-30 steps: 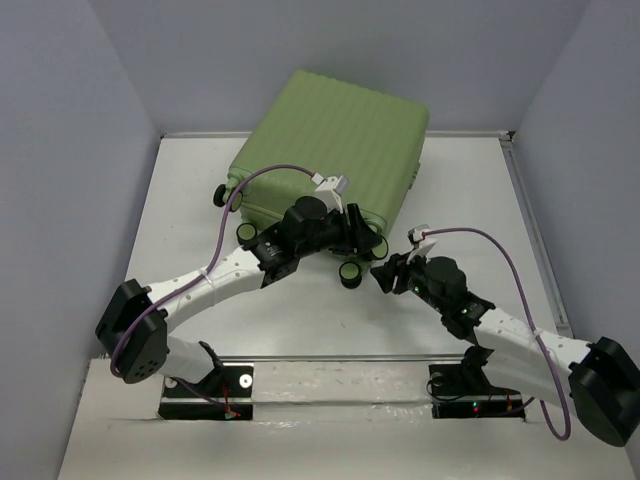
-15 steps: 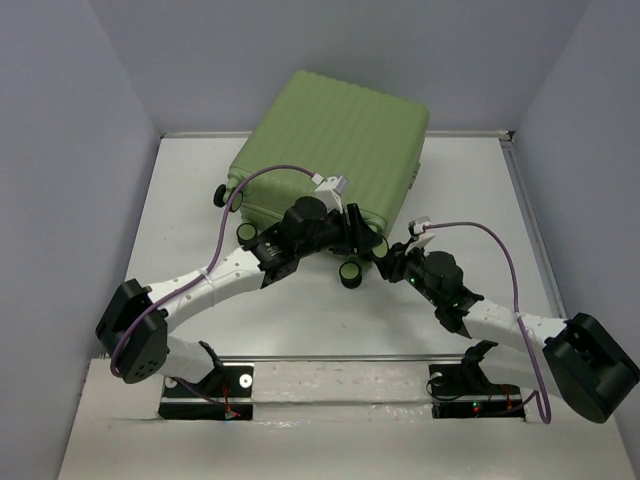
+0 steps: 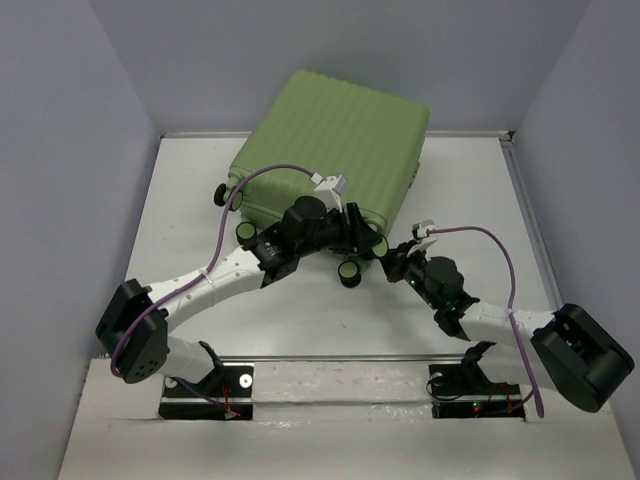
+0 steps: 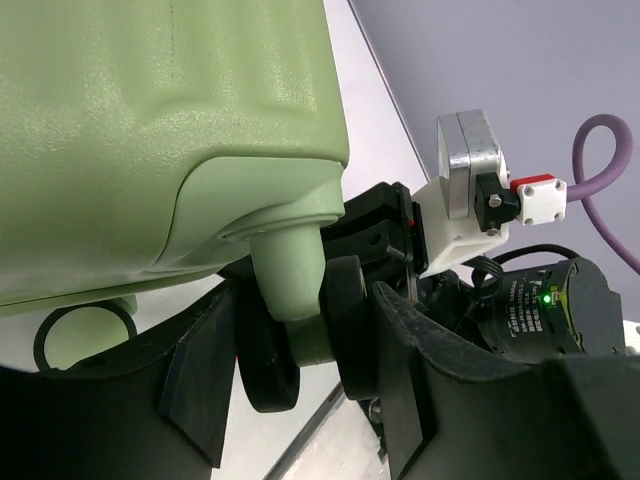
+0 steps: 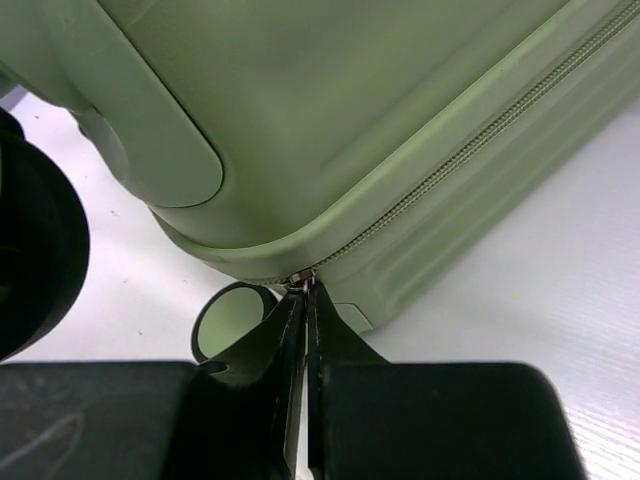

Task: Pack the luggage

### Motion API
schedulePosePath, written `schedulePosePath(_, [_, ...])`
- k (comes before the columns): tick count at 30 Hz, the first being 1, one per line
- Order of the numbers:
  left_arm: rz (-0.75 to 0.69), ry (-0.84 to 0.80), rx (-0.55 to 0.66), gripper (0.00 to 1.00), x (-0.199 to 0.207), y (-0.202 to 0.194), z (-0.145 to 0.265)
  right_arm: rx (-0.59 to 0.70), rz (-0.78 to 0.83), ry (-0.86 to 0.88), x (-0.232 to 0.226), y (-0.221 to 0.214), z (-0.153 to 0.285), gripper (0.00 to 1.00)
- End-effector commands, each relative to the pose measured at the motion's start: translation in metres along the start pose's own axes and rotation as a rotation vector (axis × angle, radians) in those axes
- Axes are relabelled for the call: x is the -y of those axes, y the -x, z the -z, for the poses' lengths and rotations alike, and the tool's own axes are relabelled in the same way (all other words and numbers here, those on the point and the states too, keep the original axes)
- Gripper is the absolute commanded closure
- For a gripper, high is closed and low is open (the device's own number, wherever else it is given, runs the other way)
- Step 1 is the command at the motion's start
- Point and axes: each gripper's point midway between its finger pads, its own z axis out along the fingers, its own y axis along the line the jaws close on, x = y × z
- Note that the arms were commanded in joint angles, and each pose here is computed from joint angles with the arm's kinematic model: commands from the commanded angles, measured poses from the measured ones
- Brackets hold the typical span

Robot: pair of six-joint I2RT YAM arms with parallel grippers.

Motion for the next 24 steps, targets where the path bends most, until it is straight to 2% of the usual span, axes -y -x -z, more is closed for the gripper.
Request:
schedulePosePath(1, [-0.072, -0.443, 0.171, 0.94, 0.127, 0.063, 0.036, 0.236, -0.105, 0.129, -0.031, 0.056, 0.004, 0.93])
schedulePosePath(4, [-0.075, -0.490, 0.194, 0.94, 0.147, 0.079, 0.034, 0.243, -0.168, 0.186, -0.054, 0.049, 0.015, 0.93])
schedulePosePath(5, [-0.068, -0.509, 0.198, 0.94, 0.154, 0.084, 0.034, 0.227, -0.172, 0.251, -0.084, 0.042, 0.022, 0.93])
schedulePosePath(7, [-0.071, -0.547, 0.216, 0.94, 0.171, 0.098, 0.034, 0.259, -0.174, 0.254, -0.106, 0.048, 0.025, 0.93])
schedulePosePath(8, [-0.064, -0.556, 0.221, 0.94, 0.175, 0.102, 0.033, 0.256, -0.185, 0.312, -0.132, 0.044, 0.032, 0.93])
schedulePosePath(12, [-0.032, -0.601, 0.205, 0.94, 0.193, 0.106, 0.023, 0.272, -0.173, 0.297, -0.163, 0.036, 0.019, 0.93])
schedulePosePath(13, [-0.029, -0.612, 0.199, 0.94, 0.198, 0.104, 0.022, 0.313, -0.194, 0.290, -0.174, 0.048, 0.012, 0.93])
schedulePosePath(20, [0.006, -0.684, 0.098, 0.94, 0.239, 0.060, 0.008, 0.408, -0.267, 0.083, -0.161, 0.043, -0.029, 0.93])
schedulePosePath(24, [0.027, -0.712, 0.042, 0.94, 0.256, 0.040, -0.006, 0.468, -0.273, 0.044, -0.182, 0.058, -0.048, 0.93])
